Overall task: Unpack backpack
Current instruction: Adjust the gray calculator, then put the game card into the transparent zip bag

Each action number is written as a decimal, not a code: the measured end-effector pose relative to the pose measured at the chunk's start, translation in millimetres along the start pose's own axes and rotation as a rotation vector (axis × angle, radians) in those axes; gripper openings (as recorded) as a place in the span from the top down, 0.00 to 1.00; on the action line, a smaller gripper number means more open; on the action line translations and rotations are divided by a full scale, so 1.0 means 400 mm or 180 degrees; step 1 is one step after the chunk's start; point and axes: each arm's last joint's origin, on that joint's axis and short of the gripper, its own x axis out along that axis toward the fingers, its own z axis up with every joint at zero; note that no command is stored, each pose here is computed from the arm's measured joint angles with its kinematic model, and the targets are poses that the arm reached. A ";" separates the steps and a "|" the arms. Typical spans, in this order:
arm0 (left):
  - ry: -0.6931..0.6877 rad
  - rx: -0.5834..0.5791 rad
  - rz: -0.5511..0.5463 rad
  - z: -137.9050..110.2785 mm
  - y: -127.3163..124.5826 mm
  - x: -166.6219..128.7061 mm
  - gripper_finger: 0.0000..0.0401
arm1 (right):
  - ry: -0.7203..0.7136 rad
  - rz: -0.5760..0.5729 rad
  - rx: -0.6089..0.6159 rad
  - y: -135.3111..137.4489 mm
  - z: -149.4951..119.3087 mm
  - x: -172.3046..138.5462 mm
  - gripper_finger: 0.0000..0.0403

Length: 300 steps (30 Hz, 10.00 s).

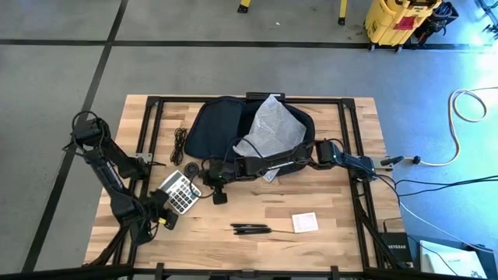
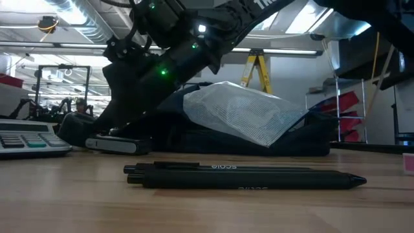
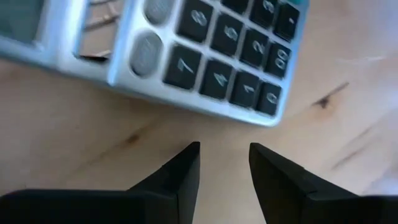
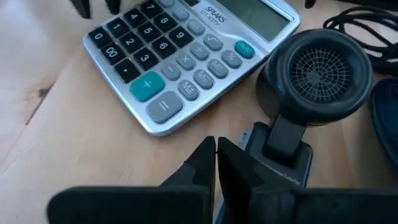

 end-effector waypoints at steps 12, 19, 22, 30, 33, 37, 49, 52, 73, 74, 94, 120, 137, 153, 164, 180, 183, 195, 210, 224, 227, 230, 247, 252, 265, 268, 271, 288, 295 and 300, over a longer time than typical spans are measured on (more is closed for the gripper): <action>0.0075 0.0573 0.0126 0.009 -0.032 -0.014 0.70 | -0.0012 0.0011 -0.0123 0.034 0.007 -0.002 1.00; -0.0262 0.0918 -0.0029 0.000 -0.076 -0.139 0.73 | 0.0084 0.0168 0.0027 0.068 0.009 -0.011 0.98; -0.0415 0.1039 0.0257 0.035 -0.072 -0.196 0.73 | 0.0158 0.0204 0.0078 0.067 0.003 -0.011 0.91; -0.0604 0.1094 0.0763 0.159 0.003 -0.227 0.57 | 0.0166 0.0185 0.0156 0.075 0.010 -0.020 0.64; -0.0451 0.0998 0.0552 0.191 0.039 -0.208 0.47 | 0.0133 0.0204 0.0127 0.088 0.021 -0.029 0.57; -0.0302 0.0910 0.0334 0.222 0.040 -0.227 0.35 | 0.0139 0.0220 0.0097 0.101 0.032 -0.043 0.53; -0.0024 0.0554 0.0591 0.282 -0.027 -0.164 0.29 | 0.0205 0.0286 0.0083 0.147 0.041 -0.062 0.53; -0.0003 0.0575 0.0876 0.298 -0.045 -0.127 0.29 | 0.0204 0.0300 0.0063 0.156 0.044 -0.066 0.53; 0.0742 0.0726 0.0903 0.436 -0.028 -0.011 0.29 | 0.0313 0.0370 -0.0167 0.244 0.036 -0.075 0.53; 0.0810 0.0755 0.0880 0.433 -0.022 -0.004 0.29 | 0.0319 0.0371 -0.0167 0.244 0.036 -0.075 0.53; 0.0737 0.0780 -0.0559 0.372 -0.118 0.020 0.29 | 0.0631 0.0395 -0.0221 0.287 0.036 -0.121 0.60; -0.0906 0.1794 -0.1786 0.107 -0.113 -0.145 0.29 | -0.0230 -0.0015 -0.0714 0.307 0.106 -0.130 1.00; -0.0255 0.2582 -0.1505 -0.091 -0.058 -0.029 0.29 | -0.0217 0.0004 -0.0597 0.300 0.070 -0.077 1.00; -0.0252 0.2417 -0.1322 -0.099 -0.052 0.003 0.29 | -0.0216 0.0227 -0.0848 0.227 0.055 -0.046 1.00; -0.0249 0.2472 -0.1197 -0.072 -0.076 0.022 0.29 | -0.0166 0.0142 -0.0812 0.217 0.024 -0.008 1.00; -0.0181 0.2456 -0.1174 -0.070 -0.077 0.025 0.29 | 0.0006 0.0069 -0.0723 0.209 0.009 -0.005 1.00; -0.0179 0.2447 -0.1175 -0.070 -0.077 0.025 0.29 | 0.0045 0.0073 -0.0713 0.209 0.006 -0.005 1.00; -0.0177 0.2436 -0.1176 -0.070 -0.077 0.025 0.29 | -0.0026 0.0020 -0.0663 0.209 0.012 -0.005 1.00; -0.0174 0.2420 -0.1175 -0.070 -0.077 0.025 0.29 | -0.0098 0.0025 -0.0650 0.238 0.039 -0.035 1.00; -0.0053 0.2367 -0.1229 -0.075 -0.080 0.023 0.29 | 0.0252 0.0096 -0.0541 0.348 0.026 -0.079 1.00; 0.0073 0.2318 -0.1347 -0.084 -0.086 0.017 0.29 | 0.0347 0.0139 -0.0533 0.371 0.017 -0.084 1.00; 0.0124 0.2304 -0.1411 -0.090 -0.087 0.013 0.29 | 0.0473 0.0098 -0.0496 0.376 0.007 -0.087 1.00; 0.0119 0.2193 -0.1300 -0.090 -0.076 0.014 0.29 | 0.0575 0.0064 -0.0174 0.288 -0.028 -0.028 1.00; 0.0064 0.2020 -0.1262 -0.070 -0.092 0.026 0.29 | 0.0456 0.0221 -0.0092 0.298 -0.030 -0.014 1.00; 0.0148 0.2020 -0.1347 -0.074 -0.112 0.015 0.29 | 0.0226 0.0712 -0.0243 0.375 -0.012 -0.030 1.00; 0.0174 0.2032 -0.1368 -0.079 -0.115 0.009 0.29 | 0.0410 0.0521 -0.0210 0.371 -0.022 -0.035 1.00; 0.0189 0.2007 -0.1418 -0.082 -0.124 0.002 0.29 | 0.0646 0.0352 -0.0177 0.358 -0.039 -0.036 1.00; -0.0517 0.2444 -0.2086 -0.011 -0.301 -0.109 0.29 | 0.0731 -0.0118 -0.0414 0.397 0.013 -0.253 1.00; -0.1148 0.2670 -0.1613 0.161 -0.366 -0.035 0.29 | 0.0479 -0.0601 0.0053 0.358 -0.098 -0.382 1.00; -0.1475 0.2669 -0.1304 0.334 -0.387 0.013 0.29 | 0.0082 -0.1304 0.0638 0.326 -0.162 -0.530 1.00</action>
